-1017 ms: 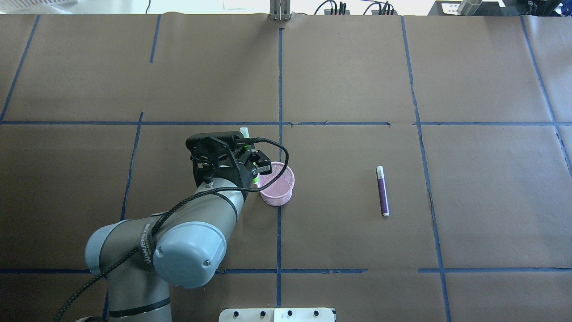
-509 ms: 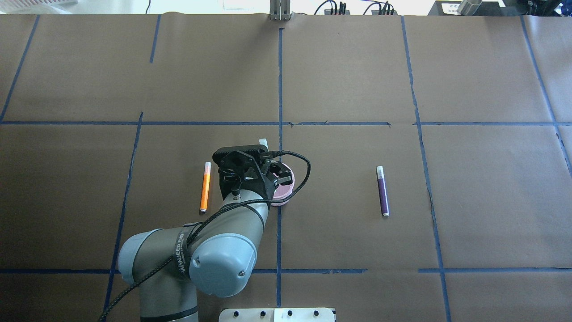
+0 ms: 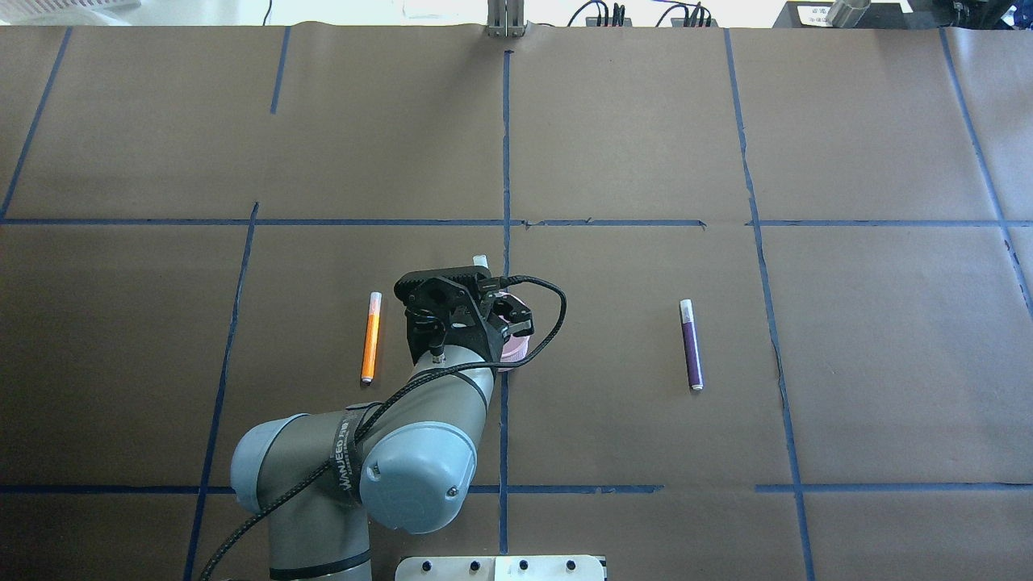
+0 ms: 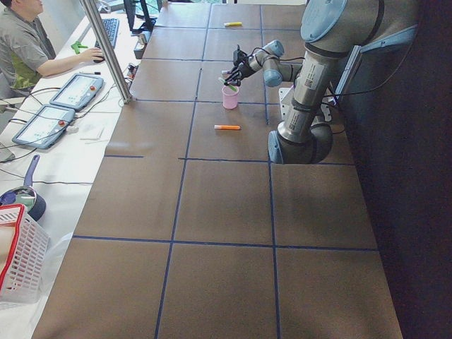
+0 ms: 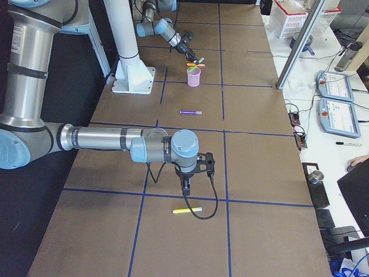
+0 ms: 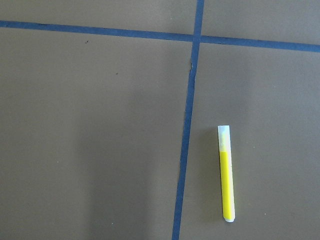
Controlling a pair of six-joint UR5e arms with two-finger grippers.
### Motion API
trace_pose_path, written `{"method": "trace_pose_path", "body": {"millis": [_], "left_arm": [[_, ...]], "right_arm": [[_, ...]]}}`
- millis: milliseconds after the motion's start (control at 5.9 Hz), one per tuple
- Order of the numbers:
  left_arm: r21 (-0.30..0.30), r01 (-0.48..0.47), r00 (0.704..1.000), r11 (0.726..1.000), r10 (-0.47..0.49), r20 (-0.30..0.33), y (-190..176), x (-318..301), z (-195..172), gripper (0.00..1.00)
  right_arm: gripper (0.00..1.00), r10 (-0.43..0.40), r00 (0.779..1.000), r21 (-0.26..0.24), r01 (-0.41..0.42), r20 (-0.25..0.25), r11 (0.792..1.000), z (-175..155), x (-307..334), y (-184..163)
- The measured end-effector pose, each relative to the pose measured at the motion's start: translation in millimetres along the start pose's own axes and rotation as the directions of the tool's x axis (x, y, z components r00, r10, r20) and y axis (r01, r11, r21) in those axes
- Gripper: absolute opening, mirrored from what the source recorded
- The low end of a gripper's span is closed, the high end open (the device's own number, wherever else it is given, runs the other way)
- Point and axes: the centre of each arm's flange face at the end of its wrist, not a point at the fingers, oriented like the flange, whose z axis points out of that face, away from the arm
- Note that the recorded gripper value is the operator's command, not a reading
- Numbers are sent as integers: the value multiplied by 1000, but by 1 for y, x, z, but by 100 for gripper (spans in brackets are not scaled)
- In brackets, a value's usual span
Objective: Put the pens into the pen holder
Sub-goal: 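Lower the green highlighter into the pink cup and open the left gripper, then withdraw the left gripper away from the cup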
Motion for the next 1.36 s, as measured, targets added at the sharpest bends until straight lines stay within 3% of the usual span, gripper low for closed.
{"method": "trace_pose_path", "body": {"millis": [170, 678, 848, 1017, 1357], "left_arm": [[-2, -1, 1000, 1000, 1, 0, 1, 0, 1, 100], [-1, -62, 997, 998, 62, -48, -22, 4, -26, 100], [-30, -89, 994, 996, 87, -70, -36, 1, -34, 100], [-119, -111, 993, 987, 104, -60, -47, -9, -31, 100], [-320, -172, 984, 931, 179, -10, -80, -51, -34, 100]], "right_arm": [[100, 1, 1000, 0, -1, 0, 1000, 0, 0, 0], [100, 0, 1000, 1, 0, 0, 1000, 0, 0, -1], [100, -4, 1000, 4, 4, 1, 1000, -2, -2, -2], [100, -5, 1000, 5, 5, 1, 1000, -2, -2, -3], [100, -7, 1000, 4, 7, -4, 1000, -1, -2, -3]]}}
